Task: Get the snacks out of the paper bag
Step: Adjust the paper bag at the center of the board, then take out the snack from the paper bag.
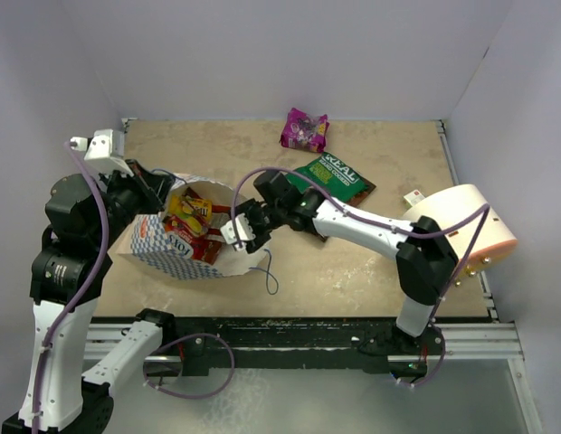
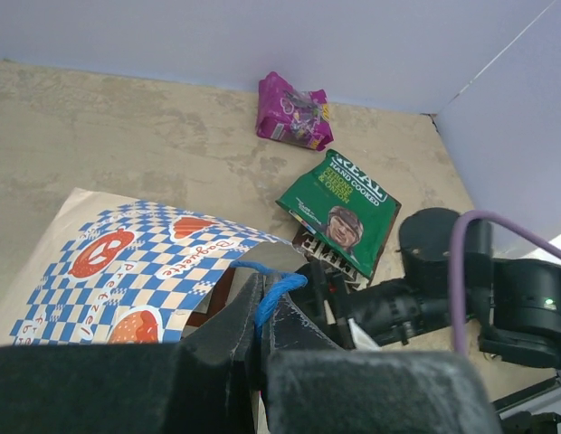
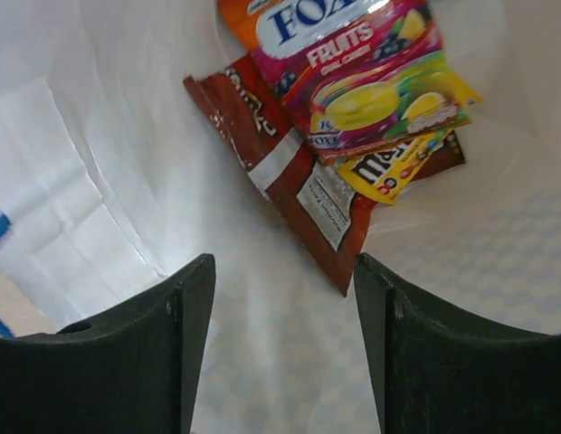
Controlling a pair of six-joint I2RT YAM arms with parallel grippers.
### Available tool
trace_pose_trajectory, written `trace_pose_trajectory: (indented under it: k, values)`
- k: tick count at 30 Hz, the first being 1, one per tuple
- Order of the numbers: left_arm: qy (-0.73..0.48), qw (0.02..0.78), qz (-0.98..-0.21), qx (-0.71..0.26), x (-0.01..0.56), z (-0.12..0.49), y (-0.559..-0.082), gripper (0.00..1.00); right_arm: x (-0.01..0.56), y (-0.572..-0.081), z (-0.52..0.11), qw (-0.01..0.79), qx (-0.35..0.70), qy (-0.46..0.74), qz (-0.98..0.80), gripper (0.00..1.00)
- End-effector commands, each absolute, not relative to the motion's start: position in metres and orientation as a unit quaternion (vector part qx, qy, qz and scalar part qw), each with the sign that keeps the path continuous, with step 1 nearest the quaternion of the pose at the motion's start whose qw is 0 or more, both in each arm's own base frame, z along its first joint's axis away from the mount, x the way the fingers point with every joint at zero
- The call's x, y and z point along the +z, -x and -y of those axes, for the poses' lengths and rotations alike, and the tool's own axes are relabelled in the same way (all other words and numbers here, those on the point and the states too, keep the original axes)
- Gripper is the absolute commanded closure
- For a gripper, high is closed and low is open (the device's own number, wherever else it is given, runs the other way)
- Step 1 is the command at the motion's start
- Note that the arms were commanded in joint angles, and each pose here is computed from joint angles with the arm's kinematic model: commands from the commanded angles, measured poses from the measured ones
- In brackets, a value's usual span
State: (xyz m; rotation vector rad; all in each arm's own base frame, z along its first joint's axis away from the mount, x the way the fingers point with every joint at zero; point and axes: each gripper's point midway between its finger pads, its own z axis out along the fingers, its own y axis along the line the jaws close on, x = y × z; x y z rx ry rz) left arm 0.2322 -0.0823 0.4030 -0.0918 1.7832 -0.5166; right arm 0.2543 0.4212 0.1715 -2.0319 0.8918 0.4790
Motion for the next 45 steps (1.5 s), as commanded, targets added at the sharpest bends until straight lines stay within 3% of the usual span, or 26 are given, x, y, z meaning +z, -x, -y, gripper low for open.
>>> trace_pose_trajectory:
  k: [1,6,14,20,23,26,30,45]
  values:
    - [0.026,0.622,-0.743,-0.246,0.427,0.089,-0.229,1.00,0.176,-0.261,-0.436,0.452,0.115,0.845,-0.260,0.34]
    - [0.030,0.625,-0.743,-0.237,0.431,0.084,-0.223,1.00,0.157,-0.285,-0.448,0.473,0.048,0.843,-0.250,0.33]
    - [0.029,0.620,-0.745,-0.244,0.433,0.085,-0.216,1.00,0.125,-0.299,-0.479,0.473,0.029,0.850,-0.232,0.32]
    - [0.037,0.618,-0.750,-0.231,0.433,0.080,-0.219,1.00,0.100,-0.310,-0.490,0.465,-0.004,0.856,-0.228,0.35]
    - [0.043,0.617,-0.753,-0.225,0.431,0.078,-0.220,1.00,0.102,-0.317,-0.502,0.500,-0.016,0.835,-0.231,0.37]
    - [0.043,0.616,-0.754,-0.223,0.429,0.077,-0.220,1.00,0.119,-0.324,-0.517,0.541,-0.009,0.803,-0.252,0.52]
    - [0.050,0.616,-0.758,-0.210,0.427,0.072,-0.221,1.00,0.143,-0.331,-0.525,0.573,0.000,0.771,-0.277,0.97]
    - [0.057,0.652,-0.743,-0.137,0.433,0.047,-0.232,1.00,0.237,-0.266,-0.478,0.501,0.107,0.807,-0.294,1.00]
